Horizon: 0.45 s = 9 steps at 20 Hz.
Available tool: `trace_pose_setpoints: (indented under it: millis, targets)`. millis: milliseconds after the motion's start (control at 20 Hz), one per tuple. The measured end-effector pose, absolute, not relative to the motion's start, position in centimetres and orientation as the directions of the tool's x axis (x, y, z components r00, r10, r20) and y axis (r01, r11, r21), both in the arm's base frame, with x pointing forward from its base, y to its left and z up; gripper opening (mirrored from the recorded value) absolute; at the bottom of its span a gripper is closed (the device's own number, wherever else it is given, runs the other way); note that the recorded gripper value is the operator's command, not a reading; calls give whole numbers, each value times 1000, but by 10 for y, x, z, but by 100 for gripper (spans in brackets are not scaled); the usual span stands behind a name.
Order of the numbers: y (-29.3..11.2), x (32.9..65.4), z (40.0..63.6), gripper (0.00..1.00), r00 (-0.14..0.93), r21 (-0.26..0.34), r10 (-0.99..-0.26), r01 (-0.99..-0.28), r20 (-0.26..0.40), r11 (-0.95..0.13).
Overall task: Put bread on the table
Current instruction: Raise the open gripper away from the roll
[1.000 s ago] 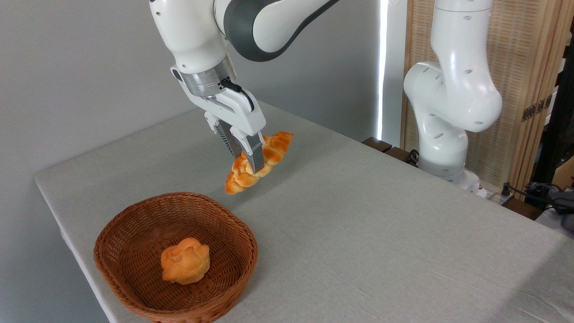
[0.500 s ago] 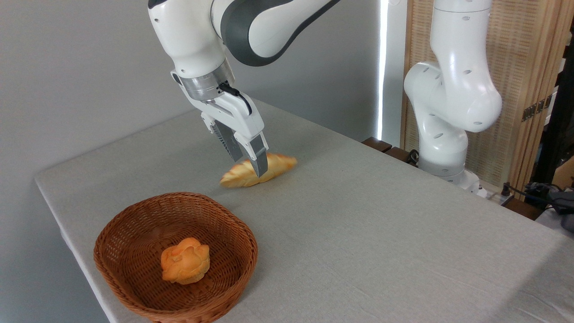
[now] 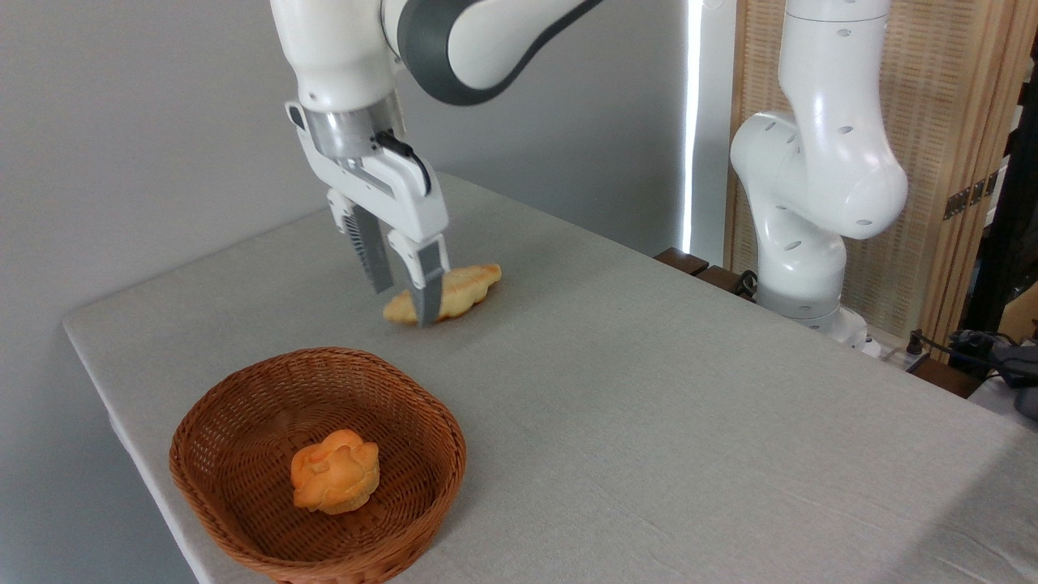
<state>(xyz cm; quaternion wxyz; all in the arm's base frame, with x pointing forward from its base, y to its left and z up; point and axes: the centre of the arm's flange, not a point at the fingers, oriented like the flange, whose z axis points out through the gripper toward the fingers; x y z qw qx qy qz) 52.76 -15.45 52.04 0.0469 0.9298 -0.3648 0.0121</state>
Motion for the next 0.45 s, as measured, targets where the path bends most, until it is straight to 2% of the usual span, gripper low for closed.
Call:
trace_pose_setpoints:
  millis: [150, 250, 450]
  targets:
    - [-152, 537, 541, 100, 719, -8, -686, -690, 110, -724]
    - [-152, 541, 548, 100, 712, -41, -687, -689, 146, -723]
    - [-149, 544, 551, 100, 712, -55, -681, -683, 167, -728]
